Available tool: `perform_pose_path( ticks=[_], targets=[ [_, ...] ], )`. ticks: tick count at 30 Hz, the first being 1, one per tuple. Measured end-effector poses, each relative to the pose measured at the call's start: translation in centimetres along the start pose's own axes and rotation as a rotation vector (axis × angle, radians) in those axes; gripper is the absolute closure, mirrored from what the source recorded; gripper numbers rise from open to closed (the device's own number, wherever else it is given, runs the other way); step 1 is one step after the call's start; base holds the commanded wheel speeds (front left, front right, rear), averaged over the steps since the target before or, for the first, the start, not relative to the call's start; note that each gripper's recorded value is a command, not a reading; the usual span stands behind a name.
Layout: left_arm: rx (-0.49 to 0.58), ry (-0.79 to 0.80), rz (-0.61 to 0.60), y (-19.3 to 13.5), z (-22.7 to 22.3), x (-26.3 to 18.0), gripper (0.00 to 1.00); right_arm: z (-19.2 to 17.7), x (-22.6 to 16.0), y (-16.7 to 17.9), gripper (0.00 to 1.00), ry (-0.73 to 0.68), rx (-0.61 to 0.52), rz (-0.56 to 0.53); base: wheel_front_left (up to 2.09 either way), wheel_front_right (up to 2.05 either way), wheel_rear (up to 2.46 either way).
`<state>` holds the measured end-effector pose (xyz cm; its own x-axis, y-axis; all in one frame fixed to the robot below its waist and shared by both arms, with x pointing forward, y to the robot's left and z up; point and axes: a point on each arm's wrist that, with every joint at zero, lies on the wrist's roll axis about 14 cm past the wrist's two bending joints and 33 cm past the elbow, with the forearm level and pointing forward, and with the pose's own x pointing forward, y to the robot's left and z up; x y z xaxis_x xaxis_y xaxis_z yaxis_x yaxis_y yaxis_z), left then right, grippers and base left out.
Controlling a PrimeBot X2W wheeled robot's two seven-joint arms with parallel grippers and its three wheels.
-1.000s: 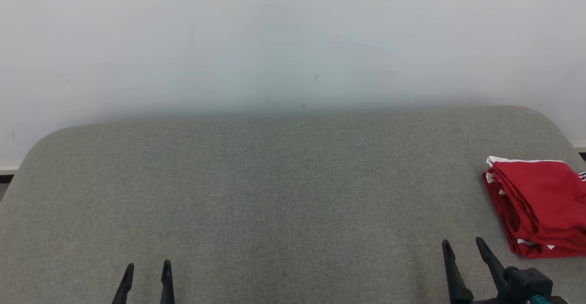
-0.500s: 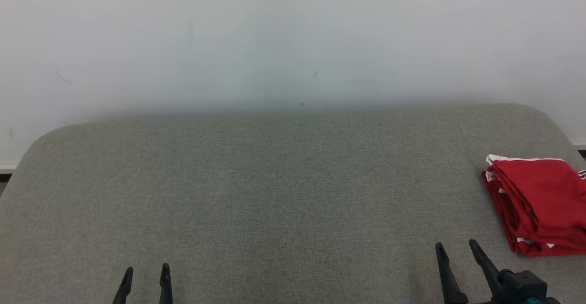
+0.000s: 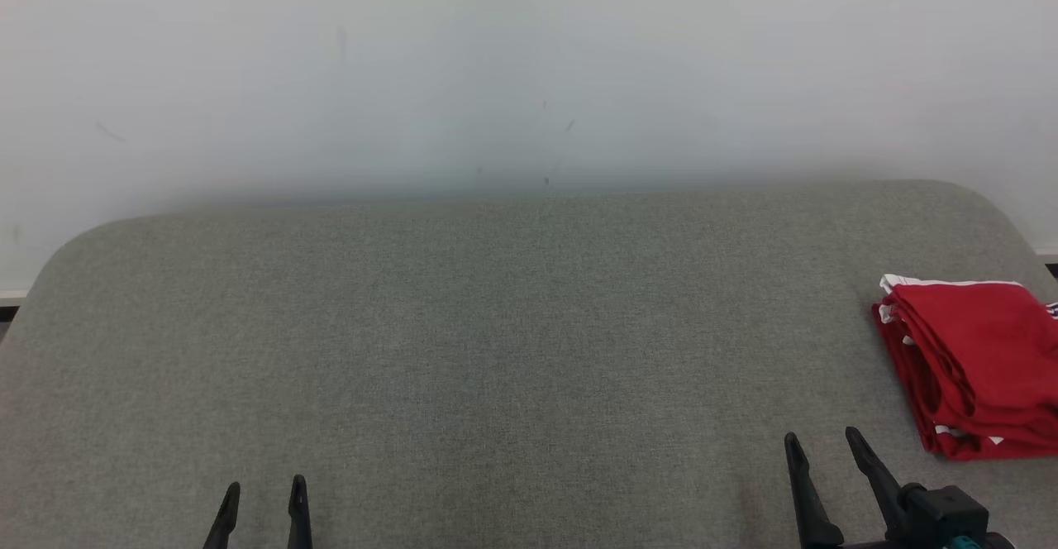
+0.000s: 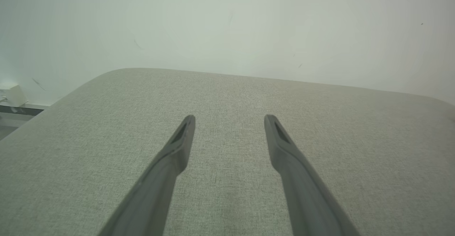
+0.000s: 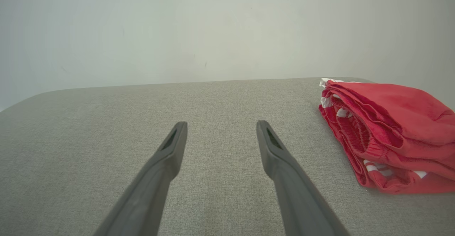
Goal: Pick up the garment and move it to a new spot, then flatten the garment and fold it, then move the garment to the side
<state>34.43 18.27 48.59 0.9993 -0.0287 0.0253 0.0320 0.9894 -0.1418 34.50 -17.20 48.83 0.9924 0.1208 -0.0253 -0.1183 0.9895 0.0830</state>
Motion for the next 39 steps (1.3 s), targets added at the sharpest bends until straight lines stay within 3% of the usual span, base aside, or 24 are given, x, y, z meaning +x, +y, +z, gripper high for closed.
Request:
perform_pose_path(
  ticks=[16,17,25,39],
  targets=[
    [-0.019,0.000,0.007,0.1,0.0,0.1,0.00,-0.3,0.1,0.1,0.00,0.012,0.001,0.002,0.00,0.00,0.00],
    [-0.020,0.007,0.009,0.1,-0.3,0.0,1.00,-0.5,0.0,0.1,1.00,0.019,0.002,0.002,0.00,0.00,0.00],
    [-0.085,0.086,0.044,0.7,-2.3,-0.6,1.00,-2.4,-0.7,-0.3,1.00,0.084,0.073,-0.024,0.00,0.00,0.00],
    [-0.330,0.090,0.102,1.4,-2.2,-0.2,1.00,-1.9,-0.1,-1.3,1.00,0.066,0.334,-0.081,0.00,0.00,0.00]
  ],
)
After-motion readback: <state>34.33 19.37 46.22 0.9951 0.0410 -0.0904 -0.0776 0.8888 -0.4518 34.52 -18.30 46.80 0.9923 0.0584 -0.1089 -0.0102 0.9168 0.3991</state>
